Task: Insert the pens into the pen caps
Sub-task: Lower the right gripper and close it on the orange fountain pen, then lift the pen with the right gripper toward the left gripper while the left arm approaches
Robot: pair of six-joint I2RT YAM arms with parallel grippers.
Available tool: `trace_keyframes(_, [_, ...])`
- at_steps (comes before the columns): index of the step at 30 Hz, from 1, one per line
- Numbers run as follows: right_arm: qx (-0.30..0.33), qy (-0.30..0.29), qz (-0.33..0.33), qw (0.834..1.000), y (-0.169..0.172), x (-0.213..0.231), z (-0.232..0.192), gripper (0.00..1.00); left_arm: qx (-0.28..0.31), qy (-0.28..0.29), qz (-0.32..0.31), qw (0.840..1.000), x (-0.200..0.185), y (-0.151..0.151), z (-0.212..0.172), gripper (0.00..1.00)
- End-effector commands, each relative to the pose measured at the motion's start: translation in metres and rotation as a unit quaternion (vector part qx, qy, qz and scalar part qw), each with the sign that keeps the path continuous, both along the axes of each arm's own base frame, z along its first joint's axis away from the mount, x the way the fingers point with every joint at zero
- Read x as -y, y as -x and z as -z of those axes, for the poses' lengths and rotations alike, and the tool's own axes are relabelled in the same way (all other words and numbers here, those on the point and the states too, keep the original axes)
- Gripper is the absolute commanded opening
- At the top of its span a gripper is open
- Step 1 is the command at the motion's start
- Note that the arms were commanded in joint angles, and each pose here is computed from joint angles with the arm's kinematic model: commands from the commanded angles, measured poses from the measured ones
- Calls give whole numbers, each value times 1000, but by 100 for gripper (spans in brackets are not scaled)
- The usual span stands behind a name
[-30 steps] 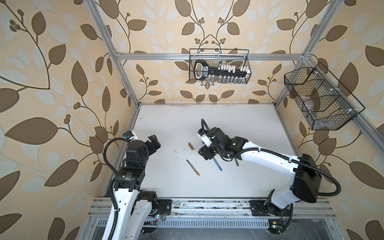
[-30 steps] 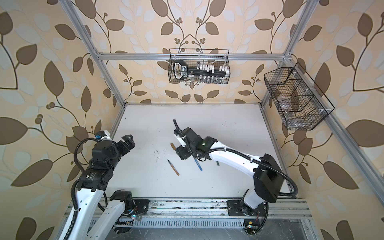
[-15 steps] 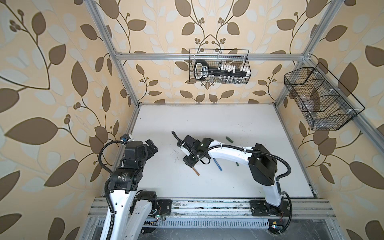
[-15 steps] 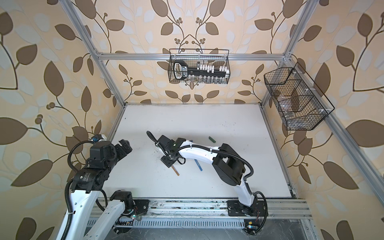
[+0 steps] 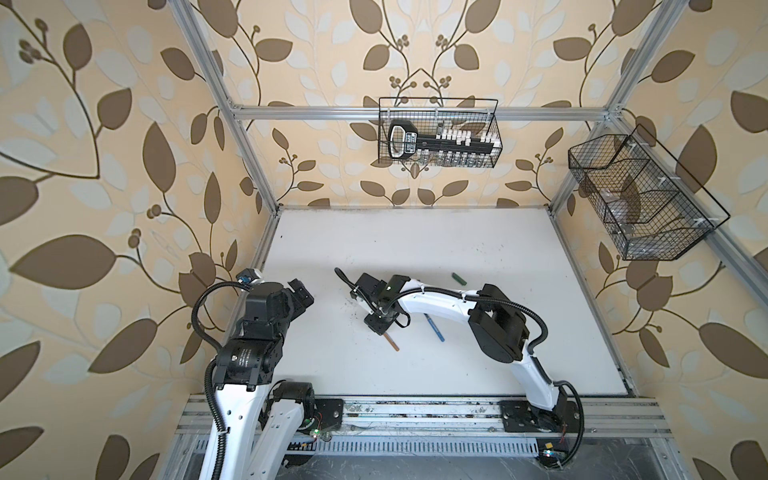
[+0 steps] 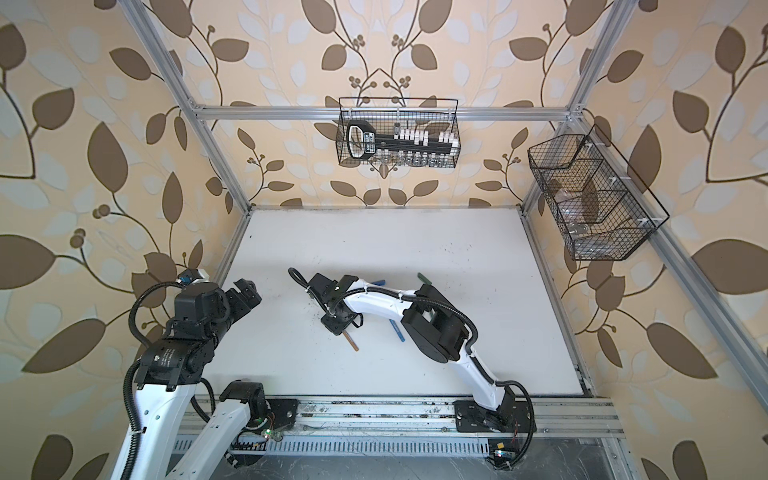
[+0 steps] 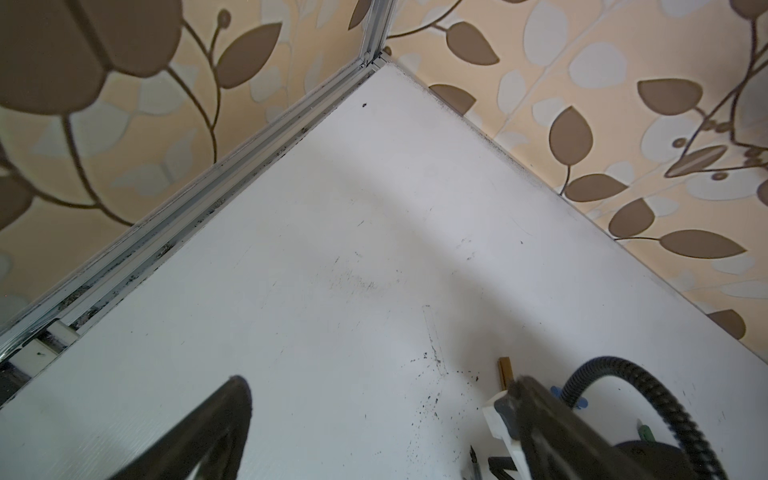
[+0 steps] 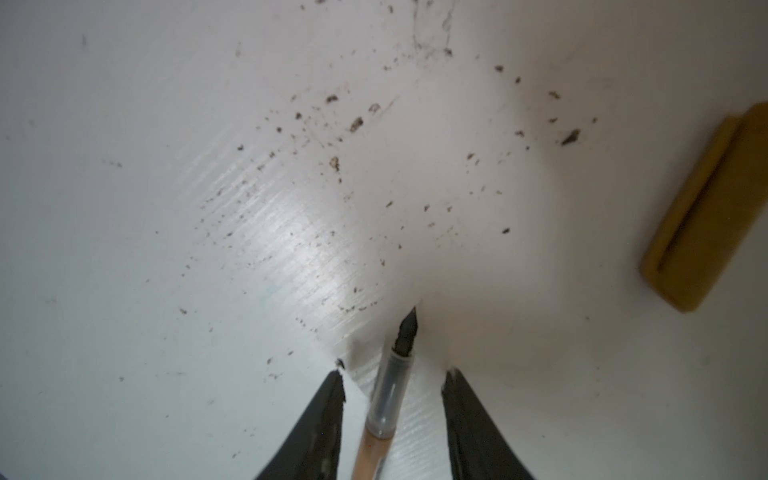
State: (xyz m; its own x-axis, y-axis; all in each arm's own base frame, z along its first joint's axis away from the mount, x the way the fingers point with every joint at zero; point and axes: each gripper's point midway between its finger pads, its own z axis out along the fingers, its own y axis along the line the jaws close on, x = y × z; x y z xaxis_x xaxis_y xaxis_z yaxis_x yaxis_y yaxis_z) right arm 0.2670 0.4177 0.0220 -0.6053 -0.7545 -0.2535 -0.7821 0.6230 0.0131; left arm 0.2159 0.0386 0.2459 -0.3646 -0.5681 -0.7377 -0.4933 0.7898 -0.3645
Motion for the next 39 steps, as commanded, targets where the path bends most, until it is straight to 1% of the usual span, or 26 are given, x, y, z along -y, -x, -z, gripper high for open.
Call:
trace_keyframes(1, [-2,31,0,1000,-3,8,11,40,15,-10,-3,1000,-2,2,-14,99])
trace_keyframes(8, [-1,36,8,999,-6,7,18,35,14,-14,-1,1000,-3,2,-14,99])
trace_keyframes(13, [24,85,14,996,-10,17,23,25,12,-18,0,1000,-3,3,-14,99])
trace_keyframes(16, [36,116,14,993,-10,24,24,23,13,-18,4,1000,-2,3,-14,99])
trace_keyframes(21, [43,138,28,989,-10,35,24,21,8,-18,3,1000,-2,5,-12,99])
trace_keyframes(24, [31,133,39,990,-5,35,26,21,7,-18,2,1000,-3,5,-12,99])
trace_keyframes(26, [21,124,43,991,0,31,26,23,8,-16,4,1000,-2,4,-12,99])
trace_keyframes(28, [21,120,44,992,2,28,25,25,8,-13,6,1000,0,2,-12,99])
trace_keyframes(31, [18,118,46,992,6,26,25,24,5,-9,11,1000,2,0,-11,99])
trace_keyframes(34, [17,124,54,991,7,29,28,21,2,-1,13,1000,4,-1,-9,99])
trace_keyframes(36, [12,122,57,991,9,29,29,16,2,4,17,1000,6,-3,-7,99])
trace_keyframes(39, [16,113,59,992,8,26,26,12,3,11,21,1000,8,-5,-3,99])
